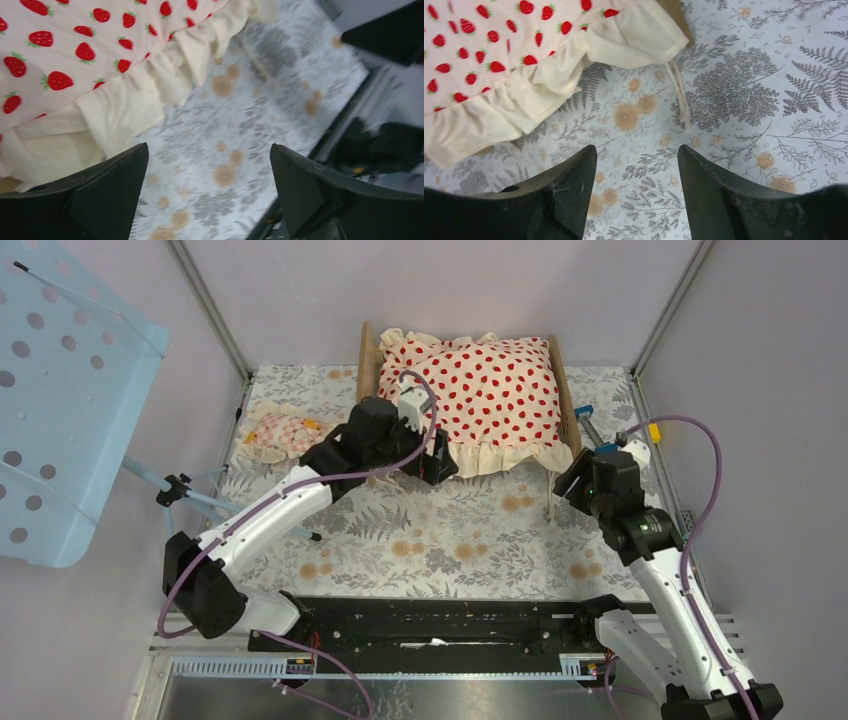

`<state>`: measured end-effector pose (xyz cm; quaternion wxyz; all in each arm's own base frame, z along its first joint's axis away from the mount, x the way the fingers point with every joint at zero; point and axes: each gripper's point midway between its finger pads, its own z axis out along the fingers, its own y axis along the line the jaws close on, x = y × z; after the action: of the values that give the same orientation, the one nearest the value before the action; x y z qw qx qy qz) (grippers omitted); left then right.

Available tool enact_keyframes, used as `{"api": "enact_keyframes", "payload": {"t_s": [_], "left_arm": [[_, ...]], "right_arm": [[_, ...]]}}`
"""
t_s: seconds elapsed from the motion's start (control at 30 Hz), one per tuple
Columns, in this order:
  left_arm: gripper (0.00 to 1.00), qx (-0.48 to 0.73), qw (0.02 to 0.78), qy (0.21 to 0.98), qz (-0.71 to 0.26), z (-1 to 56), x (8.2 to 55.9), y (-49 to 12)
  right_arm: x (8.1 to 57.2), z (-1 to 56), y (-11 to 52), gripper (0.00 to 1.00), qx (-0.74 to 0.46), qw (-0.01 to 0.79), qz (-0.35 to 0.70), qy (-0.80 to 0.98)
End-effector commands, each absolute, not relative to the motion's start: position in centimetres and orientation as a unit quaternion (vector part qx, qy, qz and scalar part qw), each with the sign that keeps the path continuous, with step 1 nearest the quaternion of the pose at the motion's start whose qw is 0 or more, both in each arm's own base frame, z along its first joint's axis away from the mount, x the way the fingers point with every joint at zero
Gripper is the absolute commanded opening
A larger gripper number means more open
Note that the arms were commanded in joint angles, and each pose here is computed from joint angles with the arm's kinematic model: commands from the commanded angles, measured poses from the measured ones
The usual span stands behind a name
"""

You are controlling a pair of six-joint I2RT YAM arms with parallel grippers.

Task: Set up the pet bed
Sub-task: Adjust the ropes on the bed frame.

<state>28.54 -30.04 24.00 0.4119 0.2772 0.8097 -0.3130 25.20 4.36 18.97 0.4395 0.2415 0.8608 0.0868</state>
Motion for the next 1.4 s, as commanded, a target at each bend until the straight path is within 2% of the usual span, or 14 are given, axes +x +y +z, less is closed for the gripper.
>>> {"api": "enact_keyframes", "payload": {"t_s": [0.0,0.1,0.2,0.37,0.6,0.7,1.37], "left_arm": [[0.99,0.141,0.370,0.794,-0.461,30.9,26.4,-32.3],[0.99,0.064,0.347,0.770,-0.532,34.4,25.2,-32.6],[0.99,-0.010,0.332,0.751,-0.571,37.2,24.2,-32.8],[0.99,-0.057,0.335,0.730,-0.592,39.8,22.5,-33.7],[0.99,-0.049,0.284,0.720,-0.632,39.5,21.9,-36.0],[0.99,-0.053,0.281,0.687,-0.668,40.7,21.5,-36.1],[0.99,-0.039,0.251,0.675,-0.693,42.0,20.2,-38.6]], "right_arm": [[23.0,19.0,5.0,0.70,0.205,0.399,0.092,0.889],[22.5,18.8,4.9,0.81,0.197,0.402,0.093,0.890],[22.6,19.0,4.9,0.82,0.188,0.416,0.099,0.884],[23.1,18.8,5.3,0.82,0.183,0.417,0.104,0.884],[23.5,18.7,5.7,0.81,0.186,0.418,0.115,0.882],[23.1,18.8,5.2,0.81,0.188,0.422,0.107,0.881],[22.1,17.5,4.6,0.82,0.181,0.418,0.090,0.885]]}}
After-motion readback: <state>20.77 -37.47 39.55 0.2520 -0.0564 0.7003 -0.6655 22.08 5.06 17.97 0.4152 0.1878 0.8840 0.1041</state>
